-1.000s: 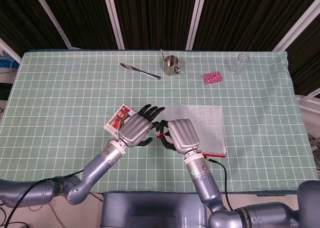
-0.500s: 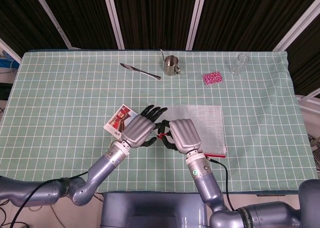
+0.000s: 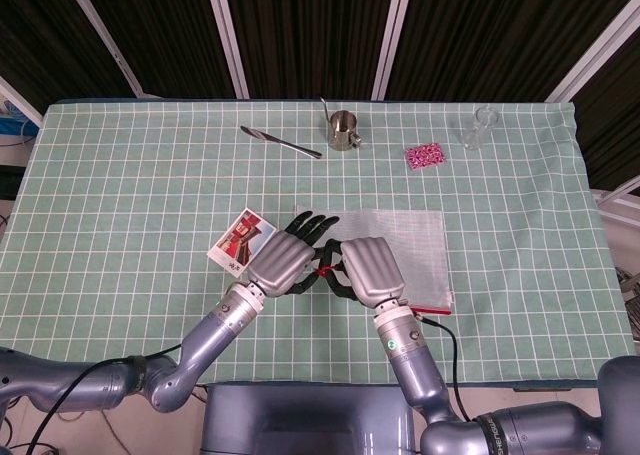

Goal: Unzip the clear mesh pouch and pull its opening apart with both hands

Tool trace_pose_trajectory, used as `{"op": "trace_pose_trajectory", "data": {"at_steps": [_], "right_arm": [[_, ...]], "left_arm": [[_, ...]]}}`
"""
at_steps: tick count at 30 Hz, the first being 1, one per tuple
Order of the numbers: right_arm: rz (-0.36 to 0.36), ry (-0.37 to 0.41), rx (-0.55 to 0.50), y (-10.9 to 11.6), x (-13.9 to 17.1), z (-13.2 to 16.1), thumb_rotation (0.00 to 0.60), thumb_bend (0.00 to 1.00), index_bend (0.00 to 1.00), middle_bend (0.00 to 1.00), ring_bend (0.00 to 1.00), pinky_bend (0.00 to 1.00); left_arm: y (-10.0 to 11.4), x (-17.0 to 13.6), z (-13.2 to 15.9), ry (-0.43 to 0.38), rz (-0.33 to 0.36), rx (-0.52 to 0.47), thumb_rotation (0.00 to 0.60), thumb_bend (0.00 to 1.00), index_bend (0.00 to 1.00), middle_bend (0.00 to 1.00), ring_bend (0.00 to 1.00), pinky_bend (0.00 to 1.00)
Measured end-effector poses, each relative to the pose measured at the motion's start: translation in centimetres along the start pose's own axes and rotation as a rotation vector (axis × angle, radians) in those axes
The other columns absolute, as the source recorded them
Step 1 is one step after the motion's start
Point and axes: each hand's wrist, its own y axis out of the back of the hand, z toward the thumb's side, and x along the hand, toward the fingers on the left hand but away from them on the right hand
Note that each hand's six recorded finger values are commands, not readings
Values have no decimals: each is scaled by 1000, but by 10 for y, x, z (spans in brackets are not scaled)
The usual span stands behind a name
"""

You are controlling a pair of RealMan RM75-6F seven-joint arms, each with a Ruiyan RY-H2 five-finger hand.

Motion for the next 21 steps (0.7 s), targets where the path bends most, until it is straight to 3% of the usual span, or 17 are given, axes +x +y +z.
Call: {"op": "trace_pose_trajectory", "data": {"at_steps": [21], "right_arm": [[-19,-38,-14,9,5,-16,600,648,691,1000,1000,936]], "left_arm": [[12,2,0,13,63,-26,600,426,606,63,0,0]]}}
